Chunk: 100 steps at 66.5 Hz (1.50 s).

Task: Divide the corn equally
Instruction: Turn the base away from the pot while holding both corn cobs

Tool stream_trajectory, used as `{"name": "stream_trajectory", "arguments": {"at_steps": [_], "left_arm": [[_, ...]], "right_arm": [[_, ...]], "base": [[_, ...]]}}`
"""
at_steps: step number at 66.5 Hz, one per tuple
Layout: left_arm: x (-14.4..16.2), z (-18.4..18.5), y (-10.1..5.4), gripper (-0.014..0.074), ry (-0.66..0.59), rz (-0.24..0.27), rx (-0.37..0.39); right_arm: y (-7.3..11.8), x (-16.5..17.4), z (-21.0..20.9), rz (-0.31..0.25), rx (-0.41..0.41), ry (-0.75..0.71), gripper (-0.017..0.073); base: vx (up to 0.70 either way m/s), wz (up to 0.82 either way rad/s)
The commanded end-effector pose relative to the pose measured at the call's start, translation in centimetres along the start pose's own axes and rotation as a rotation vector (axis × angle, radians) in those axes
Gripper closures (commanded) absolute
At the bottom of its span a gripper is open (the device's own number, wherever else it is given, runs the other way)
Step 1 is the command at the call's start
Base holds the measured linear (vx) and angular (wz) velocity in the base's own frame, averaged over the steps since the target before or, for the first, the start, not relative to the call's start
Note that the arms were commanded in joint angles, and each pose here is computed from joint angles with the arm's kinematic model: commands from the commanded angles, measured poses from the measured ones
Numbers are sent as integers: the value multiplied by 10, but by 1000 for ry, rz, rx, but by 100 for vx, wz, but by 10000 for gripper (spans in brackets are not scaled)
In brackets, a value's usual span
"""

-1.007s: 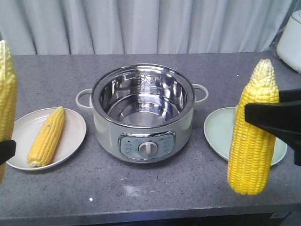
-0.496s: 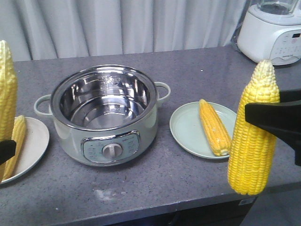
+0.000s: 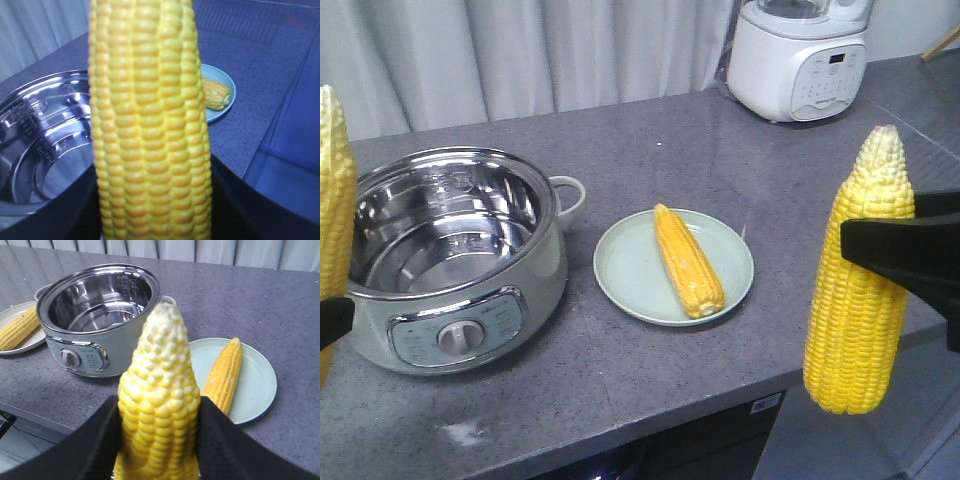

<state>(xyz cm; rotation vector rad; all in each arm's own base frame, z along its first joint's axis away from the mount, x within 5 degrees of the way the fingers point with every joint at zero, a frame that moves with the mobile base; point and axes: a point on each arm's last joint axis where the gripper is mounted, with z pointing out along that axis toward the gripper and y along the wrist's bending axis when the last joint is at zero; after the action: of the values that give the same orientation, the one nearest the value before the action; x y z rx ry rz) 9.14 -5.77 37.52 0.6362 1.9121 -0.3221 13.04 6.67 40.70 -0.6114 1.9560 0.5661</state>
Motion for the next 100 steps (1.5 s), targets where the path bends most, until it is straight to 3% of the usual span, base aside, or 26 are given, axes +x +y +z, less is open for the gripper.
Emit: {"name": "stream_trajectory", "arguments": {"at_steps": [1,100], "left_arm": [[-13,-4,0,323,-95,-10,-3],[-13,-4,0,323,-95,-10,-3]], "right_arm": [[2,-12,-6,0,11,-90,315],[2,-12,-6,0,11,-90,315]], "base": [[0,-30],[-2,-25]]}}
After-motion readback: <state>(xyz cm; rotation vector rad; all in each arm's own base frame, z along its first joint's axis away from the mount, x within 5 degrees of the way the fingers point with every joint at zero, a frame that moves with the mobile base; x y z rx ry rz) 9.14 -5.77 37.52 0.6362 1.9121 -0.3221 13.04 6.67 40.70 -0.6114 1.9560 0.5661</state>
